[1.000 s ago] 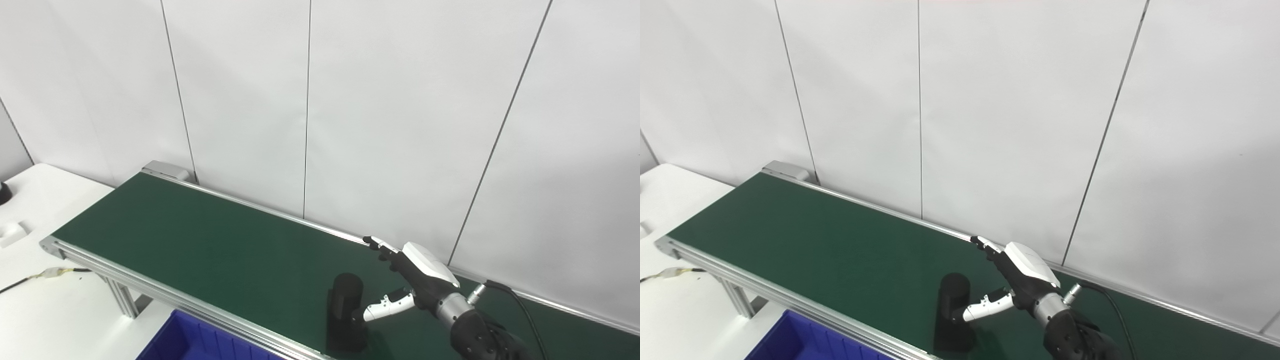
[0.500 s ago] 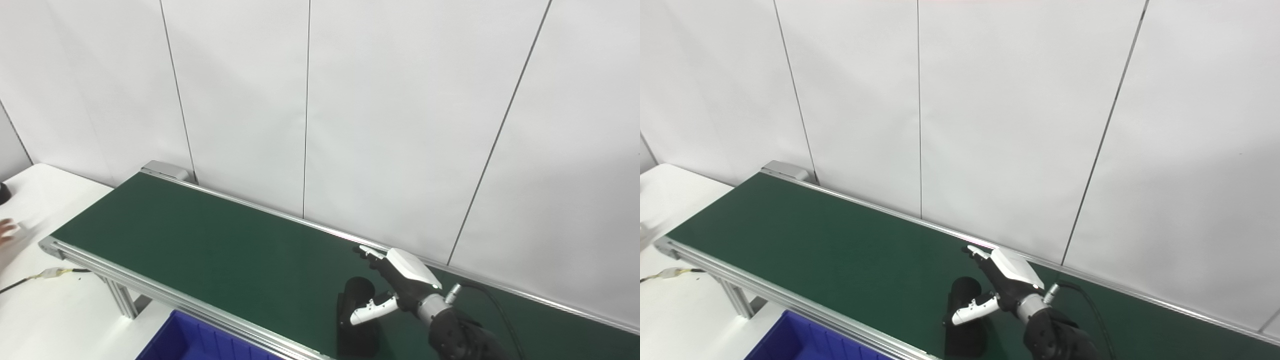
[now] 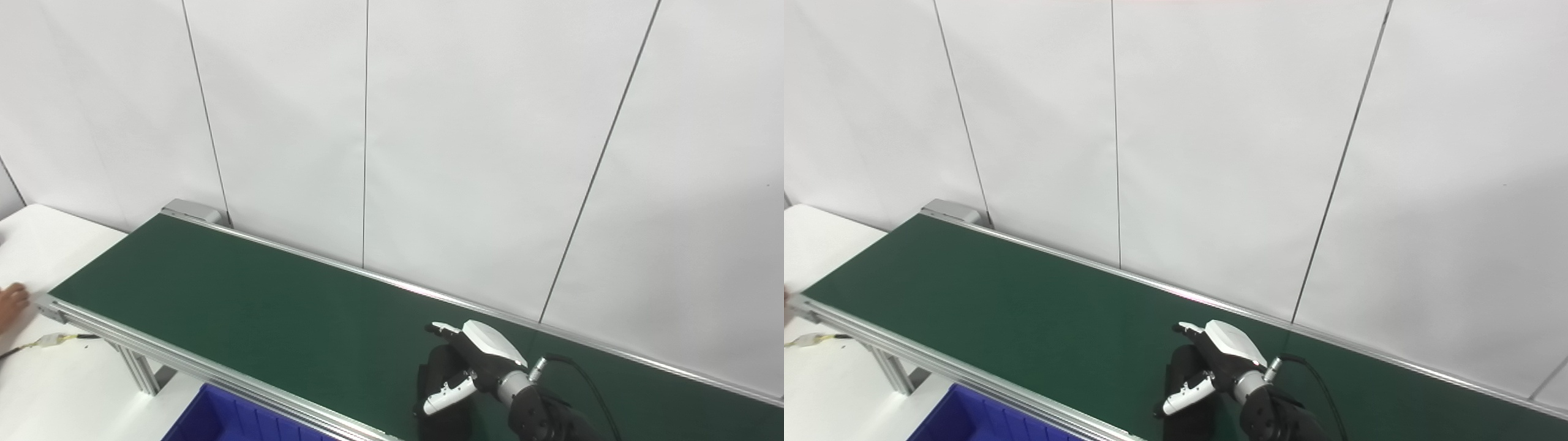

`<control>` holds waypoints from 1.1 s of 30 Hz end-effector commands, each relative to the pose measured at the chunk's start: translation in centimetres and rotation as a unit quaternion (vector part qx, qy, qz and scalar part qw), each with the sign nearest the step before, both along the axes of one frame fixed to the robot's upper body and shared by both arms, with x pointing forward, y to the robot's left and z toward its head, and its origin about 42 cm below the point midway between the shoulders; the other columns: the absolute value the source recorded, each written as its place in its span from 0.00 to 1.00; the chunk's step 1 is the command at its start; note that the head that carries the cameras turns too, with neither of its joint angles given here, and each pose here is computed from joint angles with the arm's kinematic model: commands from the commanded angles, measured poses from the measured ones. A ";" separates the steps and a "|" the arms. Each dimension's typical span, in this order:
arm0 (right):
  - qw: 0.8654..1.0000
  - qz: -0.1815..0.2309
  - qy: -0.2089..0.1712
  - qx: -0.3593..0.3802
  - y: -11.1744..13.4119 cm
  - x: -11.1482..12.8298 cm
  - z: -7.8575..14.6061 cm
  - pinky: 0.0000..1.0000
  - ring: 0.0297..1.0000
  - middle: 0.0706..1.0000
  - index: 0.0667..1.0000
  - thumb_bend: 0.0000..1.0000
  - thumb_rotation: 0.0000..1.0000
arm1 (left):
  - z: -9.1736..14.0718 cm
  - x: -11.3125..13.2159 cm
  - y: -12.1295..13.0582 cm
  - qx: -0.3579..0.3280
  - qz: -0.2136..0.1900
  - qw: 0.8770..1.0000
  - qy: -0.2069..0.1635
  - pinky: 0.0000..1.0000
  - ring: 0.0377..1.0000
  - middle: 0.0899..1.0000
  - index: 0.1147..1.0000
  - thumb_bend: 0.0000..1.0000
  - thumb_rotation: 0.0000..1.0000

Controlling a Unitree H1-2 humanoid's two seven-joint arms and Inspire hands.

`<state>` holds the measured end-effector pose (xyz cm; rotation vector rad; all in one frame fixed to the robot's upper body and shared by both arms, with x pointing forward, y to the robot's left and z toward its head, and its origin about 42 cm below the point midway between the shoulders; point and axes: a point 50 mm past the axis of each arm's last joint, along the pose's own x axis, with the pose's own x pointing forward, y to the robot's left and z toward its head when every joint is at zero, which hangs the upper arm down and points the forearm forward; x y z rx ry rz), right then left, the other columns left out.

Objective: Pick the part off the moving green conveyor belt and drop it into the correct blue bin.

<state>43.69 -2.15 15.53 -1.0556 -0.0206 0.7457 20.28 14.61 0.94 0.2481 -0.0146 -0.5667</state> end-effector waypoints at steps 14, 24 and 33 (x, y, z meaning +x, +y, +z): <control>0.999 0.004 -0.030 -0.012 -0.1 -0.9 -2.1 0.29 0.36 0.43 0.52 0.51 0.00 | 1.3 0.5 -0.6 -0.019 -0.002 0.999 -0.033 0.73 0.76 0.78 0.80 0.89 0.24; 0.995 -0.024 -0.082 0.053 -0.9 -1.6 -2.8 0.37 0.38 0.46 0.50 0.51 0.00 | 1.1 0.7 -0.6 -0.016 0.000 0.999 -0.030 0.73 0.76 0.79 0.81 0.91 0.29; 0.985 -0.049 -0.124 0.108 -1.9 -2.1 -1.3 0.27 0.34 0.42 0.52 0.50 0.00 | 1.0 0.8 -0.4 -0.017 -0.001 0.999 -0.027 0.75 0.78 0.80 0.81 0.92 0.32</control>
